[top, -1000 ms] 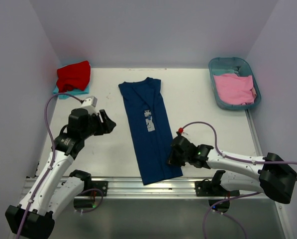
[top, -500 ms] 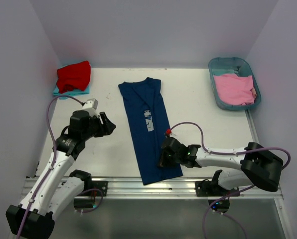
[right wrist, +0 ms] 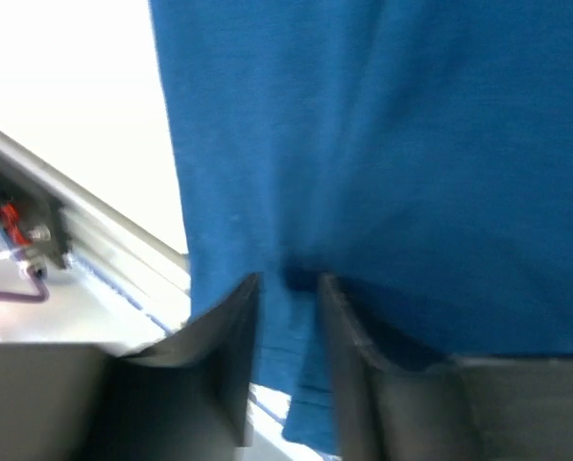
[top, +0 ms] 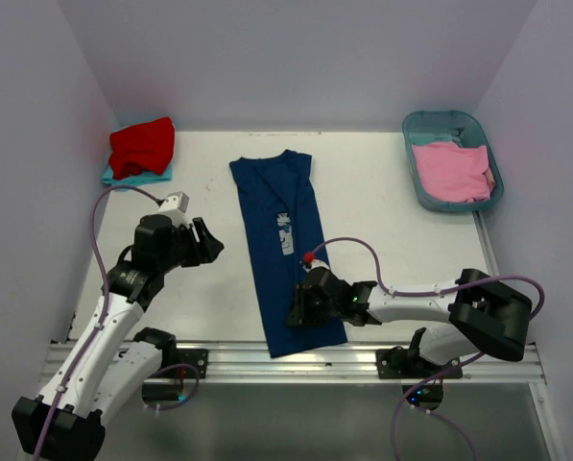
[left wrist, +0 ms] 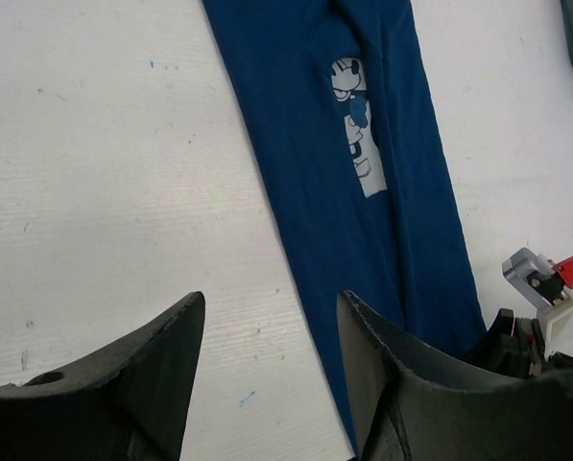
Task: Fold and stack the t-shirts
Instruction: Rotate the tshirt 90 degrees
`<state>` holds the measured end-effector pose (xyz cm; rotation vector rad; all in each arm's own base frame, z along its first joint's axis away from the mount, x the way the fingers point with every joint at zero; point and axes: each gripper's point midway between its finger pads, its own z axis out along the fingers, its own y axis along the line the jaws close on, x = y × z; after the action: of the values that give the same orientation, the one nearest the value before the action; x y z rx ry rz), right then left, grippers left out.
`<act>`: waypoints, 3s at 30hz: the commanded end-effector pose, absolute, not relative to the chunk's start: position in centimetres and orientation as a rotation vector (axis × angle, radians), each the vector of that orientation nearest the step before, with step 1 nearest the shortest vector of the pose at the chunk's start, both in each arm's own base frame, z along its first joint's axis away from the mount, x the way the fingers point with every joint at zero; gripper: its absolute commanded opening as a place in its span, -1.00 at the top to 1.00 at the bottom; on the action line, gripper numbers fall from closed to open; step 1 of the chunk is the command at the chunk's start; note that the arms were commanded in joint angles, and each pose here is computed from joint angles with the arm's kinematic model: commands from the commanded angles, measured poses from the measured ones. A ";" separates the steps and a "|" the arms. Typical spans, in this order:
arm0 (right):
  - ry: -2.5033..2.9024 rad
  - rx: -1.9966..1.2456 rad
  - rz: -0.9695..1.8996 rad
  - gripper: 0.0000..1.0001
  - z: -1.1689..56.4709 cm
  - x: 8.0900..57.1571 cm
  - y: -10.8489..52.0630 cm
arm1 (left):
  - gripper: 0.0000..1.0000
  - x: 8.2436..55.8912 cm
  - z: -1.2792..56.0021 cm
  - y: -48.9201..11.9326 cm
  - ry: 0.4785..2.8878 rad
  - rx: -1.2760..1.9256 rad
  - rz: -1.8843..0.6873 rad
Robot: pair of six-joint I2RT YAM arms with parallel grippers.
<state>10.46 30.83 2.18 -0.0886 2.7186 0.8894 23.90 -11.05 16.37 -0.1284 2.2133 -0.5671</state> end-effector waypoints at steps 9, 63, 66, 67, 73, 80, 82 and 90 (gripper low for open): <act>2.495 -0.288 1.201 -0.04 7.8 9.6 33.7 | -0.20 23.8 18.9 -13.5 2.073 0.000 -0.739; 2.363 0.080 0.547 1.00 10.1 15.3 21.9 | 1.00 10.8 11.9 -30.2 2.249 0.359 -0.958; 2.373 0.063 0.569 1.00 10.0 15.2 22.6 | 1.00 15.2 12.7 -29.4 2.249 0.329 -0.884; 2.379 0.059 0.570 1.00 9.9 15.1 22.7 | 1.00 18.6 13.0 -28.1 2.239 0.232 -0.835; 2.407 0.038 0.597 1.00 8.8 14.9 23.8 | 1.00 31.7 16.2 -25.8 2.186 0.072 -0.547; 2.428 0.001 0.663 1.00 8.5 14.6 25.7 | 1.00 44.8 22.7 -28.0 2.062 0.061 -0.430; 2.439 -0.011 0.692 1.00 8.4 14.4 26.2 | 1.00 47.3 18.7 -28.2 2.171 0.093 -0.334; 2.453 -0.052 0.736 0.52 8.4 13.7 26.6 | 0.46 54.5 13.5 -30.0 2.244 0.172 -0.236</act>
<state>13.62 25.89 7.64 -0.0368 2.4802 0.6800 54.31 -31.37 16.25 0.1078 2.1603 -0.3293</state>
